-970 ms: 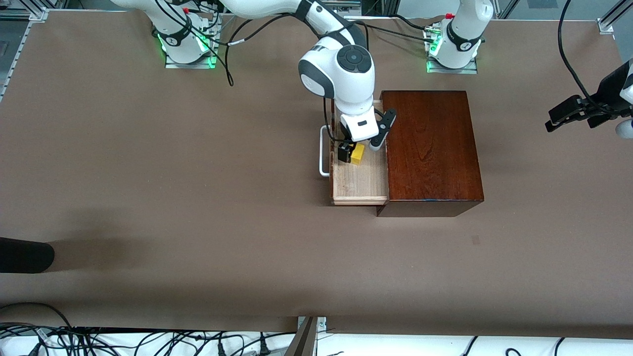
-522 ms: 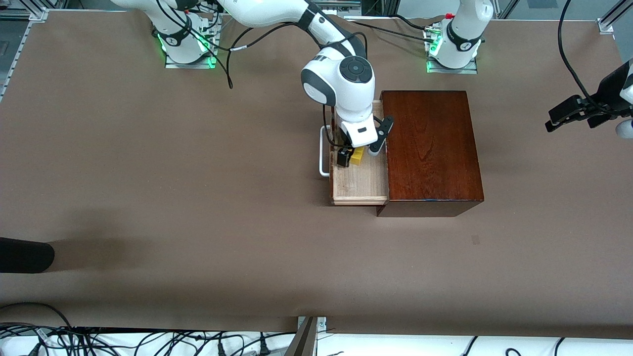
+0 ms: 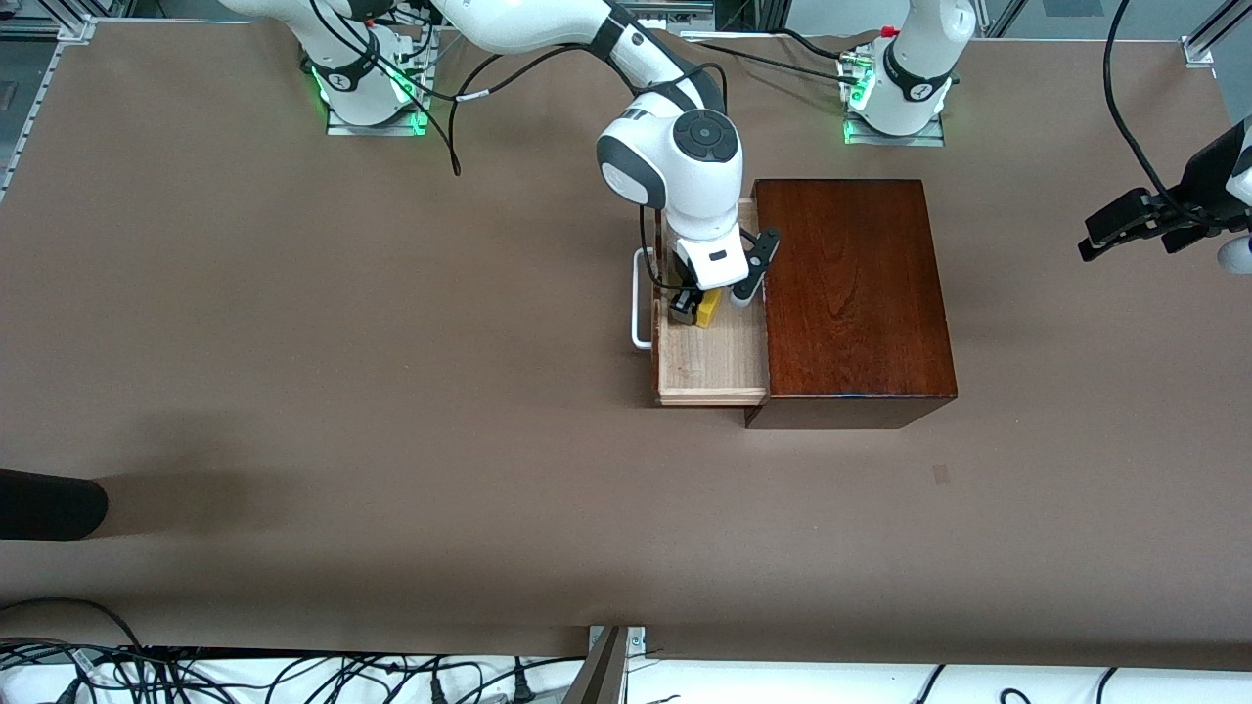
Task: Open drawer, take yellow block, close drawer
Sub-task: 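Close the right gripper on the yellow cube and lift it, then carry the yellow cube away from the box with the right gripper, then lower the cube to the table while the left gripper reaches the handle, then open the right gripper to release the cube while the left gripper grips handle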
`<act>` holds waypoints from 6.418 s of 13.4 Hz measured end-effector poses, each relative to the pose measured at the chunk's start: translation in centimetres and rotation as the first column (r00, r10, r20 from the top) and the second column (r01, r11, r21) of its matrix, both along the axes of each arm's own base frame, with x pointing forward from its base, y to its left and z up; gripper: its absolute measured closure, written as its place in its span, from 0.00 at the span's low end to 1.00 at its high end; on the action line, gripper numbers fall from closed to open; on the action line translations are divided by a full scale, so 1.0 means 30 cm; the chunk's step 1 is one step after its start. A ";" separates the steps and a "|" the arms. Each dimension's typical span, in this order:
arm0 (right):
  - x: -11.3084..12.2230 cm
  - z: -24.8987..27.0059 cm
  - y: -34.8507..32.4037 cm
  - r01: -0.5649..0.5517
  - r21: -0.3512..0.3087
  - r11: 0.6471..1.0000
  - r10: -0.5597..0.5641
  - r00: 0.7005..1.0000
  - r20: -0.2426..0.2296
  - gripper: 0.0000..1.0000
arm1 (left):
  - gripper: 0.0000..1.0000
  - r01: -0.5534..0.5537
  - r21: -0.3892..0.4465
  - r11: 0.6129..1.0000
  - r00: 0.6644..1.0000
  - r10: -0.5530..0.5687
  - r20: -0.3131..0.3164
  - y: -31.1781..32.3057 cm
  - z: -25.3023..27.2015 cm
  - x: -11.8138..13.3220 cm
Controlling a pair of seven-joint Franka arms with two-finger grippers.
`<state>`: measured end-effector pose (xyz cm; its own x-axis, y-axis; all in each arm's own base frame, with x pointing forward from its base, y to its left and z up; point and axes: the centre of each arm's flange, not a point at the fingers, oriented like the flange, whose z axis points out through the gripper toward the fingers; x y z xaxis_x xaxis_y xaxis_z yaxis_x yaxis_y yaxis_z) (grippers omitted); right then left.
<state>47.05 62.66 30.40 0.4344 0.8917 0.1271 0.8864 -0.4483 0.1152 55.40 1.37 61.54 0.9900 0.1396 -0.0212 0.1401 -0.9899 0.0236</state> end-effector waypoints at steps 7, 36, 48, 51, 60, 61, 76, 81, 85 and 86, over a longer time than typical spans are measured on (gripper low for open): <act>-0.005 0.146 0.011 0.005 -0.029 1.000 -0.005 1.000 -0.021 0.44 | 0.00 0.000 0.000 1.000 1.000 0.000 0.000 0.000 0.000 0.000; 0.534 0.338 -1.635 0.766 -0.052 0.641 -0.768 0.639 -0.051 0.44 | 0.00 -0.027 -0.051 0.998 0.999 0.025 -0.041 -0.504 -0.077 0.089; 0.361 0.000 -1.980 0.864 0.020 0.503 -0.857 0.502 -0.119 0.44 | 0.00 -0.365 0.077 0.928 0.918 0.372 -0.136 -1.417 -0.372 -0.095; 0.354 -0.042 -2.030 0.881 0.015 0.473 -0.874 0.471 -0.122 0.44 | 0.00 -0.433 0.076 0.898 0.890 0.440 -0.123 -1.573 -0.469 -0.118; 0.344 -0.254 -2.064 0.898 0.022 0.440 -0.888 0.438 -0.142 0.44 | 0.16 -0.648 0.082 0.758 0.748 0.653 -0.119 -1.951 -0.787 -0.212; 0.342 -0.270 -2.065 0.902 0.024 0.431 -0.892 0.429 -0.144 0.44 | 0.29 -0.649 0.075 0.757 0.747 0.653 -0.122 -1.964 -0.812 -0.212; 0.342 -0.377 -2.038 0.900 0.068 0.431 -0.885 0.436 -0.163 0.10 | 0.99 -0.671 0.172 0.721 0.732 0.681 0.002 -1.905 -1.073 -0.148; 0.409 -0.318 -1.968 0.883 0.086 0.461 -0.859 0.468 -0.206 0.00 | 0.99 -0.684 0.196 0.702 0.719 0.695 0.018 -1.866 -1.078 -0.120; 0.472 -0.246 -1.917 0.885 0.050 0.462 -0.857 0.461 -0.231 0.00 | 0.99 -0.724 0.196 0.662 0.679 0.734 0.028 -1.864 -1.078 -0.118; 0.490 -0.220 -1.899 0.888 0.029 0.459 -0.860 0.453 -0.235 0.00 | 0.99 -0.740 0.194 0.644 0.661 0.750 0.032 -1.862 -1.077 -0.115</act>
